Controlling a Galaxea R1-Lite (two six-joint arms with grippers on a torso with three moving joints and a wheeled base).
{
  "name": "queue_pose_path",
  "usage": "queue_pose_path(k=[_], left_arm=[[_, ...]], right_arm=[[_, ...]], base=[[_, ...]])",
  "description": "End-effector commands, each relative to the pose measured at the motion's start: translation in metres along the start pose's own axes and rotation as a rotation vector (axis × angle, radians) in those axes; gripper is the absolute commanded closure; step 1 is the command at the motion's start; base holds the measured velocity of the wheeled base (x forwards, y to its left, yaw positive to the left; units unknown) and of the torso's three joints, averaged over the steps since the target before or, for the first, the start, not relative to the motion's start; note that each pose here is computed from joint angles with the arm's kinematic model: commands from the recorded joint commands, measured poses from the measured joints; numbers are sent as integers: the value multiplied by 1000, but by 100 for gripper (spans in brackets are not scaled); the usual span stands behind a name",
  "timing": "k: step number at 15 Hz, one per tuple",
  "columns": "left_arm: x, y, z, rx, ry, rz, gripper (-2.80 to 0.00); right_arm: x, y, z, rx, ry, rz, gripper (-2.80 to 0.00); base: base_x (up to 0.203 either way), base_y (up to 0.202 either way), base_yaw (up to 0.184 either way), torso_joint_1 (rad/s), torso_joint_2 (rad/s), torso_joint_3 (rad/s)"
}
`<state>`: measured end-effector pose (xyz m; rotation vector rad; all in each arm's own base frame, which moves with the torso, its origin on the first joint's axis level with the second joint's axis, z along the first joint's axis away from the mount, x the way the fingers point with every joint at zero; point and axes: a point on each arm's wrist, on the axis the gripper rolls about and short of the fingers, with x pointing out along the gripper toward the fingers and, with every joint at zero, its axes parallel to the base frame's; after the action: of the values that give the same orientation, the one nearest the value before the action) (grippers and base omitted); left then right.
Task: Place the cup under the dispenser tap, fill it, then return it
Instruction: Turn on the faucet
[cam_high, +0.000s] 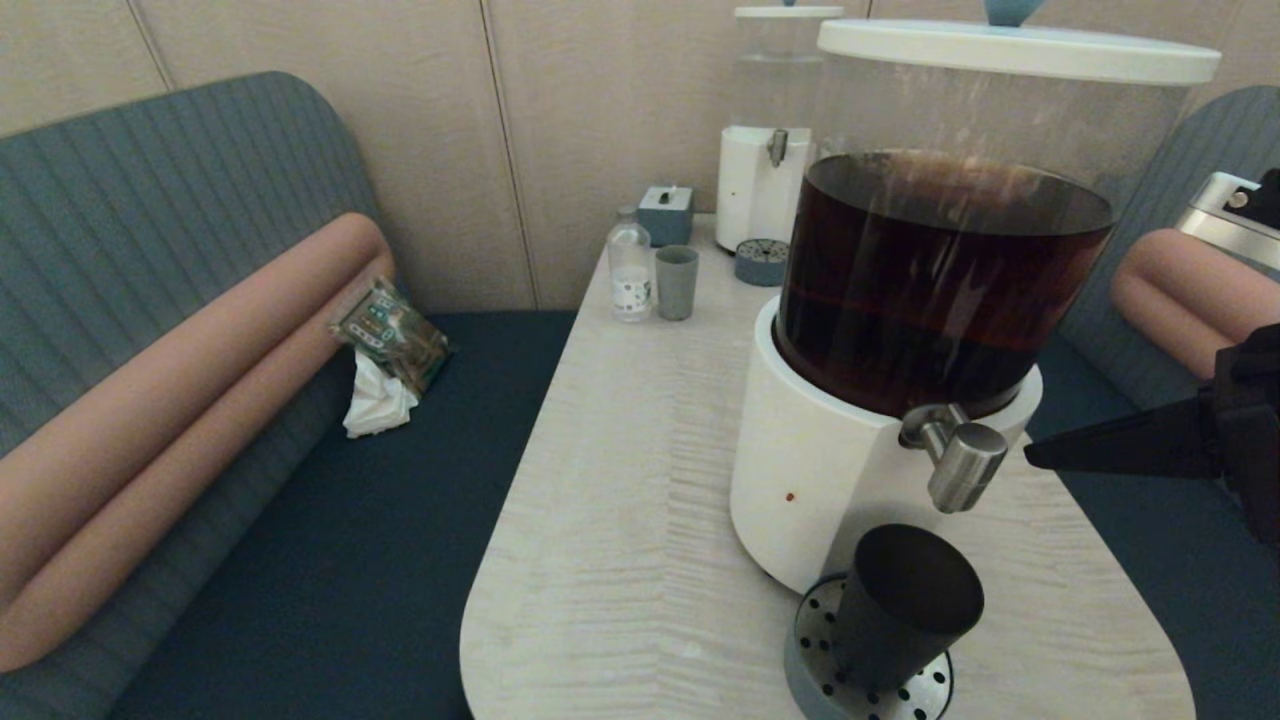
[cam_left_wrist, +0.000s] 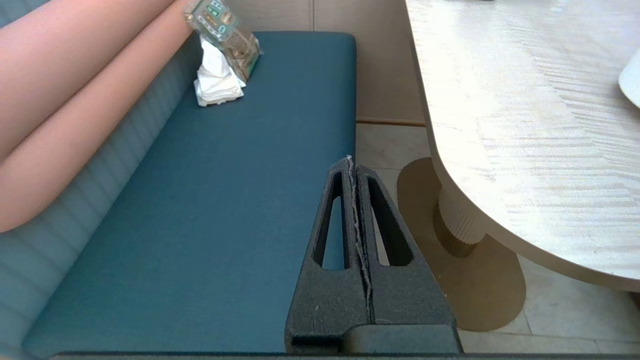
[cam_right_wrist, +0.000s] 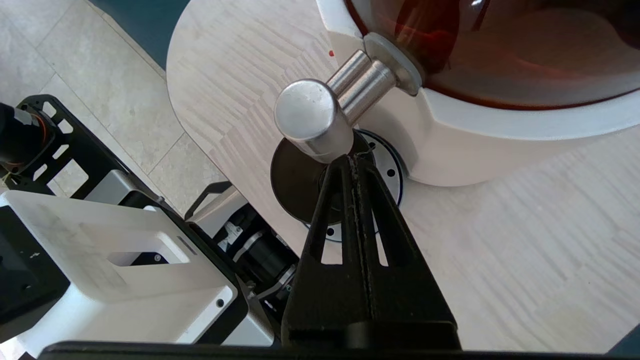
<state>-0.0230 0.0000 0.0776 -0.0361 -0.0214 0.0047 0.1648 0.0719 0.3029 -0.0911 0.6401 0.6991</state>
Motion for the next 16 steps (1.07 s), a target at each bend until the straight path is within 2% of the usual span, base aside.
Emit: queue_pose_path(k=[1, 10, 16], left_arm=[[0, 0, 0, -1, 0, -1, 0], [0, 0, 0, -1, 1, 2, 0], [0, 0, 0, -1, 0, -1, 0]], right_arm=[[0, 2, 0, -6, 1, 9, 0], [12, 1, 4, -39, -34, 19, 0], [21, -6, 8, -38, -54, -31, 0]], base=[[0, 0, 0, 0, 0, 0], [0, 0, 0, 0, 0, 0], [0, 0, 0, 0, 0, 0]])
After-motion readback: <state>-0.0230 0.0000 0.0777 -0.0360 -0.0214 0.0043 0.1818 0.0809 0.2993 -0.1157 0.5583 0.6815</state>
